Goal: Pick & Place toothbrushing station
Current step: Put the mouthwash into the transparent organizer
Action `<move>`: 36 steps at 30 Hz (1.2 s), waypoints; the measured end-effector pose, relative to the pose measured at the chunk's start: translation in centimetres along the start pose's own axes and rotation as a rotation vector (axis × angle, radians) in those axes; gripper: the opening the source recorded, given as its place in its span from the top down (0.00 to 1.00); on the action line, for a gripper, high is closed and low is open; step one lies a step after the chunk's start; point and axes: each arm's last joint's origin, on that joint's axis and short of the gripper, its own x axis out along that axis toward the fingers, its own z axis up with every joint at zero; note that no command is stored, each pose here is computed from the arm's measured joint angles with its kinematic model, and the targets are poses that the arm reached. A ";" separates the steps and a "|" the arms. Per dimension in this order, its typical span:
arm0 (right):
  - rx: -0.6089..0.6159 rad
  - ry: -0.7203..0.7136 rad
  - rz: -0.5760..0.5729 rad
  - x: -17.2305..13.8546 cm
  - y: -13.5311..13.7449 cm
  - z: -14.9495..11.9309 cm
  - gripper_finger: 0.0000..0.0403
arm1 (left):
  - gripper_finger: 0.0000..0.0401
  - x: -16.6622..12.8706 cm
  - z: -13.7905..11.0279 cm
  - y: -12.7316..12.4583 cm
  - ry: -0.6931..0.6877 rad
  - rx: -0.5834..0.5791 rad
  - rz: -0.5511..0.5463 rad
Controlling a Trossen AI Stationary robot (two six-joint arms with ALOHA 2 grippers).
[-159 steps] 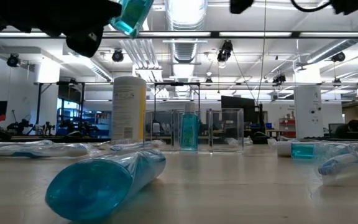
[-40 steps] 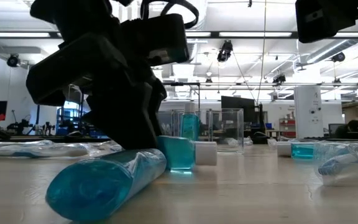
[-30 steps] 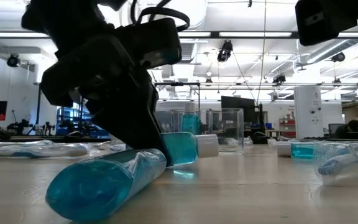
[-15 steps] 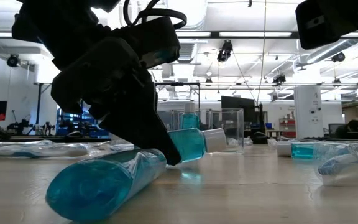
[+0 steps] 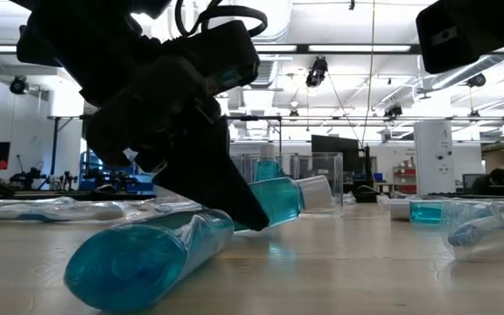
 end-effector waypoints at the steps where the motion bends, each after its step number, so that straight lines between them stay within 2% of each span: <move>1: 0.000 0.000 0.000 0.0 0.0 0.0 0.55 | 0.84 -0.2 0.2 0.0 -0.008 0.001 -0.001; 23: -0.004 0.000 -0.001 0.0 0.0 0.0 0.55 | 0.84 -1.7 1.3 0.1 -0.060 0.036 -0.001; 36: -0.029 -0.006 -0.012 0.0 0.0 0.1 0.55 | 0.84 -4.2 3.8 0.2 -0.184 0.039 -0.024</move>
